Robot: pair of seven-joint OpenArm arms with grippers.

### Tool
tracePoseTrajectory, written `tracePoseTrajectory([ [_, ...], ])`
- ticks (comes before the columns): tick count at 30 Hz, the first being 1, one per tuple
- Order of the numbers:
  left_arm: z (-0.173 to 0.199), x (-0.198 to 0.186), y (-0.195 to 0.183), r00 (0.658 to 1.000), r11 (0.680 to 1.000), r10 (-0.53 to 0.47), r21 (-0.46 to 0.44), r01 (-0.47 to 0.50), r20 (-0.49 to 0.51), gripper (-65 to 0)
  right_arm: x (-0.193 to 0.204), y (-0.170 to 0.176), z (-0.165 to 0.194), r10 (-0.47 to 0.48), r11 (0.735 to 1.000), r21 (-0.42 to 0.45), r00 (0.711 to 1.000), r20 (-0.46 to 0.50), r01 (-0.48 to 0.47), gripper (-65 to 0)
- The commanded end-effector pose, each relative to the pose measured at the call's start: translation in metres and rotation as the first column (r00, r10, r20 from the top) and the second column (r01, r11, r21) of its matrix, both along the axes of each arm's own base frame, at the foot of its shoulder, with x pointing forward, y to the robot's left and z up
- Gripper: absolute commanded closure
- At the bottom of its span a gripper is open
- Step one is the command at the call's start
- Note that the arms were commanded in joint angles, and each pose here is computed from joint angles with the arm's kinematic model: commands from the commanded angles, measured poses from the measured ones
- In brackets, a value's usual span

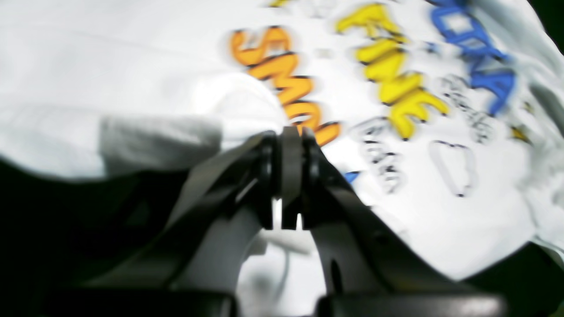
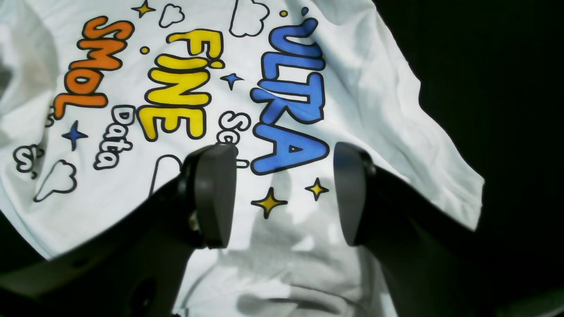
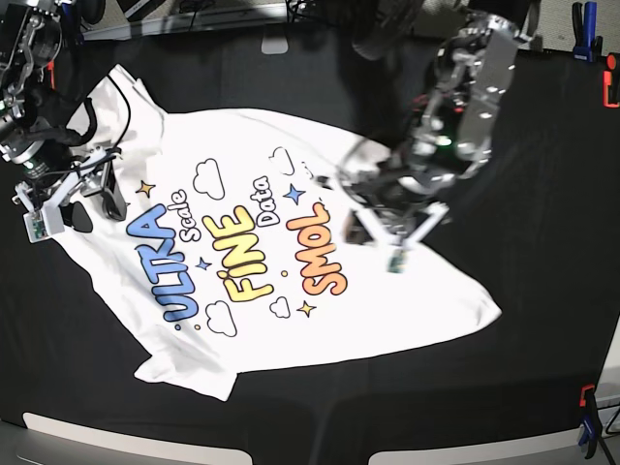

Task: Layout the t-shirt on the table in an organized manner, then fold the t-shirt properly
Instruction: 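Grasp the shirt near the printed text with the left gripper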

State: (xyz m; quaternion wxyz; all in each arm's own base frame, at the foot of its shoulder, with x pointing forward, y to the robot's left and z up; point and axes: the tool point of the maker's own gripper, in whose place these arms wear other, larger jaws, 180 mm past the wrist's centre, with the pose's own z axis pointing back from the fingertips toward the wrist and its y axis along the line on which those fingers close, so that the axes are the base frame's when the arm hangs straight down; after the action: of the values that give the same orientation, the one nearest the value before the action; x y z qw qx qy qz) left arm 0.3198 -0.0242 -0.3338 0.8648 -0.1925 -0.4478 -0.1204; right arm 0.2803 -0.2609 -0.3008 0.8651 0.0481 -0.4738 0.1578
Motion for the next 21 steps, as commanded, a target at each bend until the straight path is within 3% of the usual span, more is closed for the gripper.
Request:
tracePoseTrajectory([
  [1,0.019,0.011,-0.014,0.997,1.000,-0.024,-0.009,0.024,0.073,0.0,0.007,0.001,0.018,0.014,1.000,0.006,0.998,0.064,-0.014,-34.0],
  [6,0.018,0.012,-0.074,0.989,0.991,-0.131,-0.023,0.133,0.062,0.0,0.007,0.001,0.018,0.014,1.000,0.008,0.998,0.065,-0.015,-34.0],
  [10,0.007,0.018,-0.100,0.983,0.984,-0.179,0.007,0.179,0.034,0.0,0.007,0.001,0.018,0.014,1.000,0.007,0.998,0.062,-0.014,-34.0],
  [11,0.003,0.021,-0.101,0.982,0.982,-0.185,0.029,0.184,0.033,0.0,0.007,0.001,0.017,0.014,1.000,0.006,0.998,0.059,-0.014,-34.0],
  [14,-0.006,0.027,-0.099,0.981,0.979,-0.192,0.075,0.190,0.018,-17.1,0.006,0.001,0.016,0.014,1.000,0.004,0.998,0.053,-0.014,-34.0],
  [18,-0.016,0.025,-0.091,0.972,0.960,-0.217,0.163,0.229,-0.089,-17.9,0.006,0.001,0.016,0.014,1.000,0.004,0.998,0.054,-0.014,-34.0],
  [21,-0.015,0.025,-0.084,0.938,0.906,-0.291,0.261,0.334,-0.190,-17.9,0.006,0.001,0.016,0.014,1.000,0.004,0.998,0.054,-0.014,-34.0],
])
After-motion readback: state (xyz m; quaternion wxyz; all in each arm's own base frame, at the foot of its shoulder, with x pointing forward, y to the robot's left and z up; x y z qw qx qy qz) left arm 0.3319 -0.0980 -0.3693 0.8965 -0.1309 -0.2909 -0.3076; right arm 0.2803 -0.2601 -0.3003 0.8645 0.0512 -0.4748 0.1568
